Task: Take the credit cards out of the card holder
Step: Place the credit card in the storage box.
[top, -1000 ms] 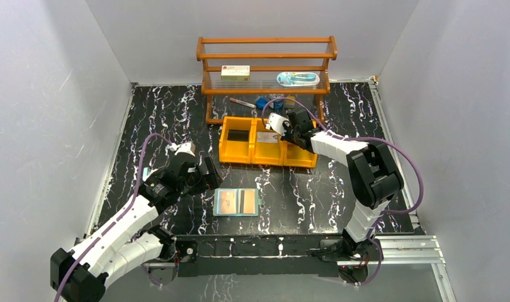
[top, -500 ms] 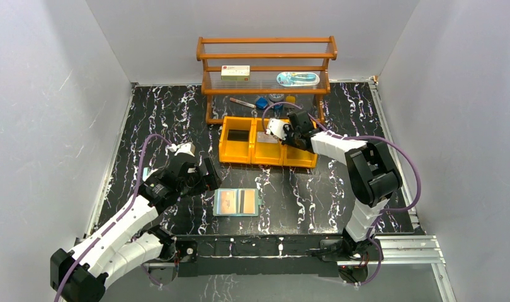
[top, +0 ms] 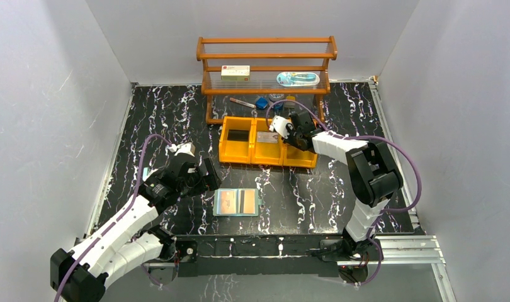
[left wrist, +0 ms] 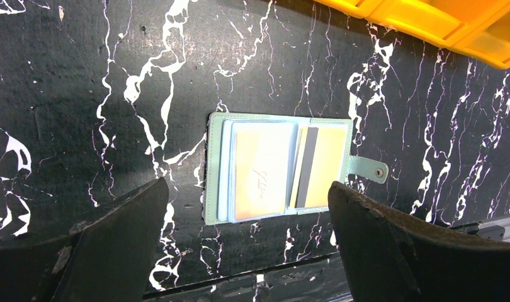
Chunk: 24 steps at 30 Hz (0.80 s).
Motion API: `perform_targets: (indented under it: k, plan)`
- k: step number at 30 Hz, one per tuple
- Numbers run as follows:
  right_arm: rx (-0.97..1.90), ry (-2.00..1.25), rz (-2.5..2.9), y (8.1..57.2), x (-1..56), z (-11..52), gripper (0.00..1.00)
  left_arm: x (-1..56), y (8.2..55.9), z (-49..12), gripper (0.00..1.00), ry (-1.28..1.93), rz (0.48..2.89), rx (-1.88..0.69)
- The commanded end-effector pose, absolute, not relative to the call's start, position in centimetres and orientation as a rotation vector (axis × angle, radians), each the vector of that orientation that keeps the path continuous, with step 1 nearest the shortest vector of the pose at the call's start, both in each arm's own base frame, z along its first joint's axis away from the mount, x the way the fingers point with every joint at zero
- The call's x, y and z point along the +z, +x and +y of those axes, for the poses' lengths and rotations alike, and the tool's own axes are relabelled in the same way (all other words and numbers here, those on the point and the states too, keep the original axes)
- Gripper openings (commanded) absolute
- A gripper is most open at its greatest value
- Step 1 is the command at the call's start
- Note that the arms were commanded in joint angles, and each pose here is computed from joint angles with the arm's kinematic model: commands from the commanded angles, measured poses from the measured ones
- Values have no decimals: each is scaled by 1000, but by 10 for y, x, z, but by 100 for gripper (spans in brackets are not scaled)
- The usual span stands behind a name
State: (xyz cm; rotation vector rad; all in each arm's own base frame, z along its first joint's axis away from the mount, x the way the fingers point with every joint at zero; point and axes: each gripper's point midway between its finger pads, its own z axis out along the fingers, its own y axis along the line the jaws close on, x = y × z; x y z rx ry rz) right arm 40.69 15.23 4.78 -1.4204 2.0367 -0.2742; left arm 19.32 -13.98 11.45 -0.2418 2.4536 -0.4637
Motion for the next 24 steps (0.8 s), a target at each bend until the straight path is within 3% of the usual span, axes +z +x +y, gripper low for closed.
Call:
perform_targets:
  k: [1,7,10,16,24]
  plan:
    - [-120,-1087,2029,423,108,177,32,124,195,-137,98,-247,2426,-461]
    - [284,-588,2092,406,160,212,35,123,196,-136,98,-252,2432,-446]
    - [453,-384,2186,387,175,221,46,116,193,-136,98,-255,2463,-427]
    - [848,-62,2380,336,174,257,39,107,191,-133,98,-297,2502,-393]
    - [749,-9,2381,269,156,319,43,105,193,-123,98,-380,2492,-327]
